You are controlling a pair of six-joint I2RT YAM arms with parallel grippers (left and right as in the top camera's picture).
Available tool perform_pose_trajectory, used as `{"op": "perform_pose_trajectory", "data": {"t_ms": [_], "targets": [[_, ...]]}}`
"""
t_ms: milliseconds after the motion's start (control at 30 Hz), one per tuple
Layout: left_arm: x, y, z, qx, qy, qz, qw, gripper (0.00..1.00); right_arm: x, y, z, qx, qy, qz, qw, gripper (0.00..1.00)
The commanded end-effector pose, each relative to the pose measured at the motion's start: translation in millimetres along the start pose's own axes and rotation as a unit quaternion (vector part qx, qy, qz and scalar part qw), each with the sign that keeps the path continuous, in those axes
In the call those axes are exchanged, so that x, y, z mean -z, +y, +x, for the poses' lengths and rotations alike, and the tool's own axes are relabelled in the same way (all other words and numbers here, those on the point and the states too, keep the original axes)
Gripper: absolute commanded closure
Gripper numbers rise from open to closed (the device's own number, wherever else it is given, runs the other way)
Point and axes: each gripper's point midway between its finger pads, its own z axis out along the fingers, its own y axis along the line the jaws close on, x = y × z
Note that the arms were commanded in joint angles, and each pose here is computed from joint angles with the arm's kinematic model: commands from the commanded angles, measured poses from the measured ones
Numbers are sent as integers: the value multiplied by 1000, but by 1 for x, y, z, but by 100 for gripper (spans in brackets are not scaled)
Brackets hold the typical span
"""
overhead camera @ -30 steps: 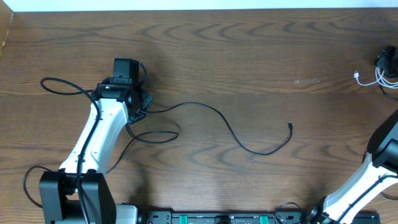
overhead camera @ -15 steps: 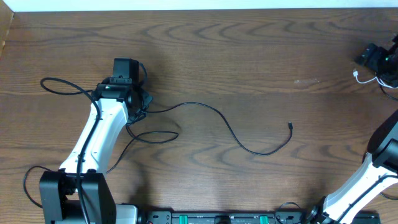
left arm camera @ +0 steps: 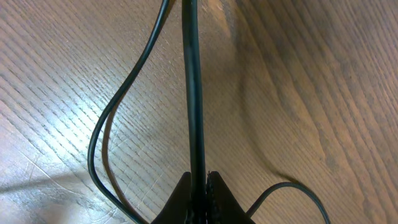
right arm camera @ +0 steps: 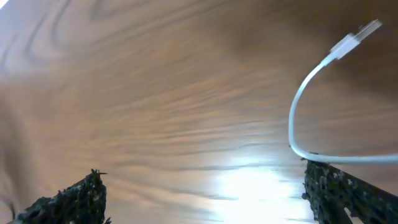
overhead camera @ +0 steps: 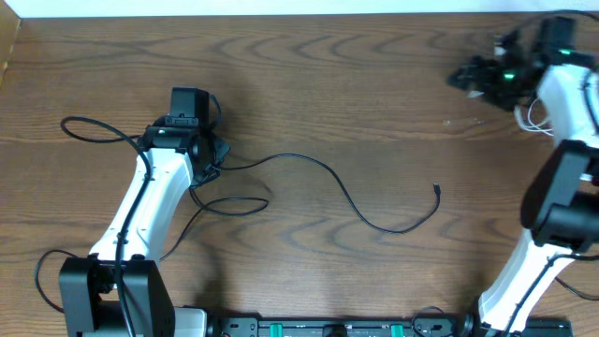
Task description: Untangle cables
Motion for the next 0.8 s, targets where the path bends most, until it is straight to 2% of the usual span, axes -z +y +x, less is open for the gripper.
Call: {"op": "perform_pose_trajectory", "data": {"t_ms": [0,67,233,467,600,767], "targets": [[-3,1,2,-7,2,-6,1000,92,-11,54,13,63,20,-30,997,1],[-3,1,2,-7,3,-6,1000,92,-27,90,33,103,45,-41,993,1],[-3,1,2,-7,3,-6,1000,92,-48,142,68,165,80,-51,982,1],[-3,-2,6,-7,14,4,1000,92,-72,189,114,246,106,-9,963,1],[-3,-4,8,-7,21,9,1000,92,-80,215,140,281,119,-14,952,1],[-3,-5,9,-6,23,10,1000,92,-87,229,158,319,117,19,940,1]]}}
